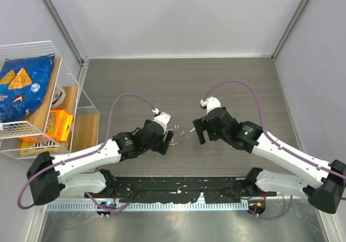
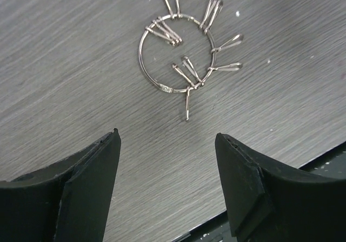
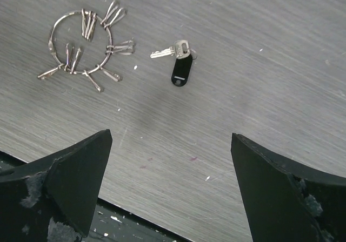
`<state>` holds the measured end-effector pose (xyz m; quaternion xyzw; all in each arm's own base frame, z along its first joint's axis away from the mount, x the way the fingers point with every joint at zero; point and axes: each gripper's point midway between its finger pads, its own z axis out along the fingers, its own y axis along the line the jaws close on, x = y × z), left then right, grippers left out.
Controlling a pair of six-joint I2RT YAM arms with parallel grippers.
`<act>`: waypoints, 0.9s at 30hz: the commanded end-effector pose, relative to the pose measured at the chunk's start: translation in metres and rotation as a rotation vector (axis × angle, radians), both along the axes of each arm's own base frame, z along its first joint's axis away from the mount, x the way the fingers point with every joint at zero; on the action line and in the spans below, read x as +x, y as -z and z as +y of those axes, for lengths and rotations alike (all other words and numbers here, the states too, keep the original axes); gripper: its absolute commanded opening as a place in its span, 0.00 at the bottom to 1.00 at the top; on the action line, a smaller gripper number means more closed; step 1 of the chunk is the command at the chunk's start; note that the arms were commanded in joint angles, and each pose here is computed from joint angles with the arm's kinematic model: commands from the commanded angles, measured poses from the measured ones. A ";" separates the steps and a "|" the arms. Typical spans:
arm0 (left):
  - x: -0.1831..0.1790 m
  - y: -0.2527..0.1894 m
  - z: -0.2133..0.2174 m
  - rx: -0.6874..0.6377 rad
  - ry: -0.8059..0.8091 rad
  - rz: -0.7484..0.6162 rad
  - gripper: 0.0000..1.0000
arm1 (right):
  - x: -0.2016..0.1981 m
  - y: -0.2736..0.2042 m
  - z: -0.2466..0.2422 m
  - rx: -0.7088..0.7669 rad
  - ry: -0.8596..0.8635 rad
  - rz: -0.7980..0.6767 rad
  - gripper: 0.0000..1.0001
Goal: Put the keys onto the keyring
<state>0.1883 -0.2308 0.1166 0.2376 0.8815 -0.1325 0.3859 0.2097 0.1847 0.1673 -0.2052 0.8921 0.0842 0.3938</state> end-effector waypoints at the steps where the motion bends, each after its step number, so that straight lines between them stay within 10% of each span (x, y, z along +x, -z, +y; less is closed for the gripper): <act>1: 0.007 0.016 -0.011 -0.014 -0.045 0.025 0.74 | 0.000 0.001 0.019 0.084 -0.021 0.007 0.99; 27: 0.002 0.085 -0.036 0.062 -0.011 0.168 0.40 | -0.012 0.024 0.019 0.098 -0.036 0.051 1.00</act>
